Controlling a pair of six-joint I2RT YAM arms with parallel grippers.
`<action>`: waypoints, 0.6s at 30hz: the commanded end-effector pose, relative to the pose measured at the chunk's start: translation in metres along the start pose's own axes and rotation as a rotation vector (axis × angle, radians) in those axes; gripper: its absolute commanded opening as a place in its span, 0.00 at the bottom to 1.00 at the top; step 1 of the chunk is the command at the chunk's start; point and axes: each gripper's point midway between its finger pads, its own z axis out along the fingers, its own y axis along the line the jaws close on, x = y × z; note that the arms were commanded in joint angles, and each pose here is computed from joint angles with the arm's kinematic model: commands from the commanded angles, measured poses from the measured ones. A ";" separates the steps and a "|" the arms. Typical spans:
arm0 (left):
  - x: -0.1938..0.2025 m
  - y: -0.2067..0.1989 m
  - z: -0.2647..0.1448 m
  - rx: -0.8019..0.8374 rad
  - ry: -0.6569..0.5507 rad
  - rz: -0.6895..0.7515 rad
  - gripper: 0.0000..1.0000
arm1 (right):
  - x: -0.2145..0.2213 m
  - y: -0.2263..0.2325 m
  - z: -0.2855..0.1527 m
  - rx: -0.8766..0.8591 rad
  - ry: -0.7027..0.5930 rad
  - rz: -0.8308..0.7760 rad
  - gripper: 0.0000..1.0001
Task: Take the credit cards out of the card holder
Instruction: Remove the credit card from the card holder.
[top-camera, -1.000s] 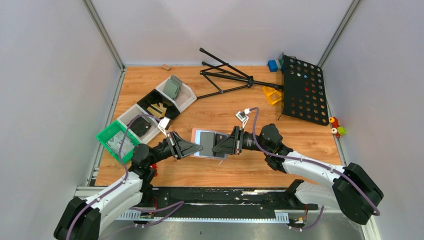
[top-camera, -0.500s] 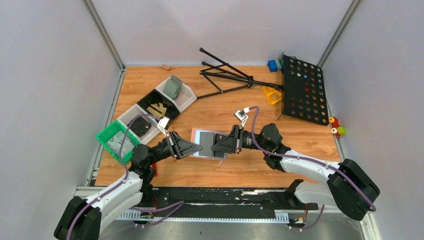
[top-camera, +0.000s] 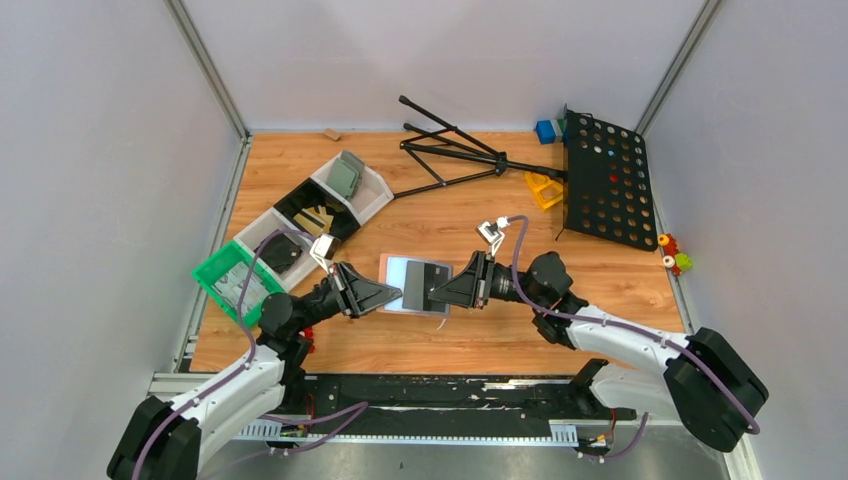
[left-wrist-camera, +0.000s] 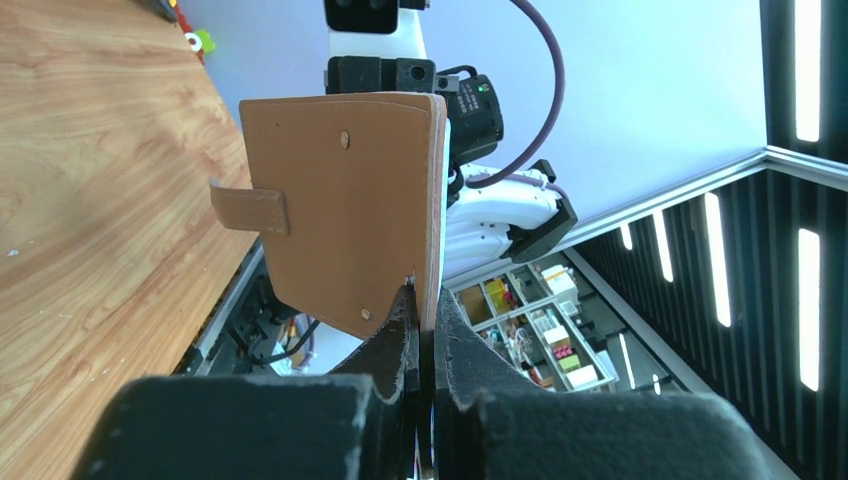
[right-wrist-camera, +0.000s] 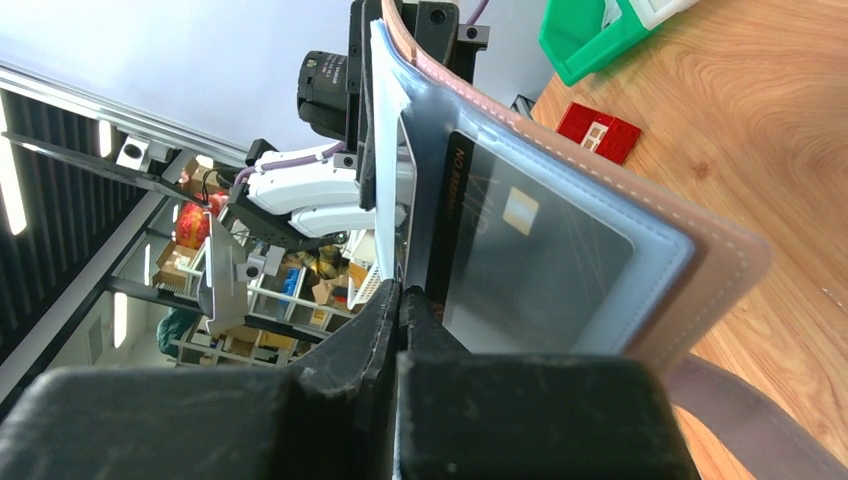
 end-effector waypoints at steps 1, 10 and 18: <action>-0.008 -0.023 0.000 0.087 -0.043 0.046 0.00 | -0.002 -0.004 -0.005 0.016 -0.024 -0.024 0.00; -0.017 0.002 0.003 -0.073 -0.045 0.123 0.00 | -0.018 -0.020 -0.023 0.140 -0.086 -0.054 0.00; -0.027 0.068 -0.015 -0.427 -0.028 0.209 0.00 | -0.033 -0.043 -0.044 0.360 -0.135 -0.145 0.00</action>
